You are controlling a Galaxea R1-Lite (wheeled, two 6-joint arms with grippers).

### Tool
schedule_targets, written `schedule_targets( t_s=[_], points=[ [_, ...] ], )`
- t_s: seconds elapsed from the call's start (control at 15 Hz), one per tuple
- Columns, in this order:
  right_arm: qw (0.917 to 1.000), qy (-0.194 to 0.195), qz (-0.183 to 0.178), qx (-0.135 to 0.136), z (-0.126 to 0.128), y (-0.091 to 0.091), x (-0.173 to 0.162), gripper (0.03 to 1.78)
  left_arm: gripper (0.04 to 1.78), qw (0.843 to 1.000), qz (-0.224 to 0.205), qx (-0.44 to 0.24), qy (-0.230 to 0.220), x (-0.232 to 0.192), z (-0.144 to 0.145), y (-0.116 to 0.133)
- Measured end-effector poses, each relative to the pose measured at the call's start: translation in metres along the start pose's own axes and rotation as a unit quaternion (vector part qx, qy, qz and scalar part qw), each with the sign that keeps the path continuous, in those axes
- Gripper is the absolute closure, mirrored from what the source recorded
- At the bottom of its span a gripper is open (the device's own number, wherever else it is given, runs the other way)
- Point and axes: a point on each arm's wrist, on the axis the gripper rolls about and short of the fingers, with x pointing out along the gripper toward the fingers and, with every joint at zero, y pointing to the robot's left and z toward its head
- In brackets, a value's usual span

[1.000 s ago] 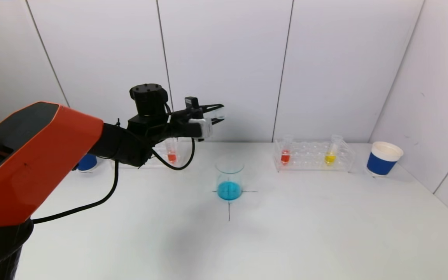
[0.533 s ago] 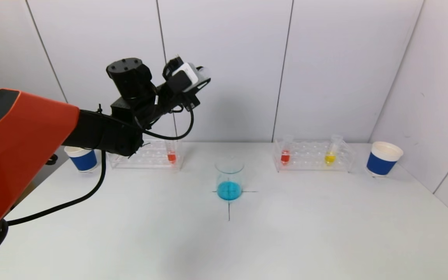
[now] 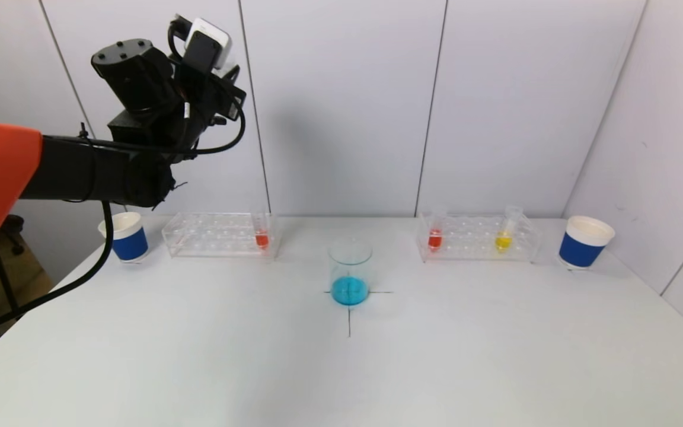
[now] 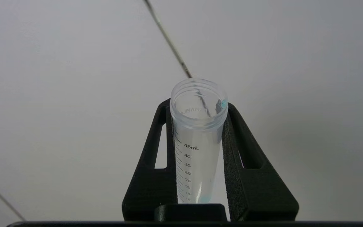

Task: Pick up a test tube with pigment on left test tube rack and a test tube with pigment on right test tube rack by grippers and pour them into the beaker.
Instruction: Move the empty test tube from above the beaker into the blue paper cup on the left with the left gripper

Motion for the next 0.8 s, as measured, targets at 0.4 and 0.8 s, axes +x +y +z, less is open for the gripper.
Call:
schedule_targets(
  t_s=[0.4,0.8],
  points=[
    [1.0000,0.000,0.000,0.000,0.000,0.000,0.000,0.05,1.38,0.979,0.164,-0.035,0.114,0.012,0.007,0.050],
    [1.0000,0.000,0.000,0.000,0.000,0.000,0.000,0.05,1.38,0.956,0.237,-0.053,0.165,0.011,-0.004,0.089]
  ],
)
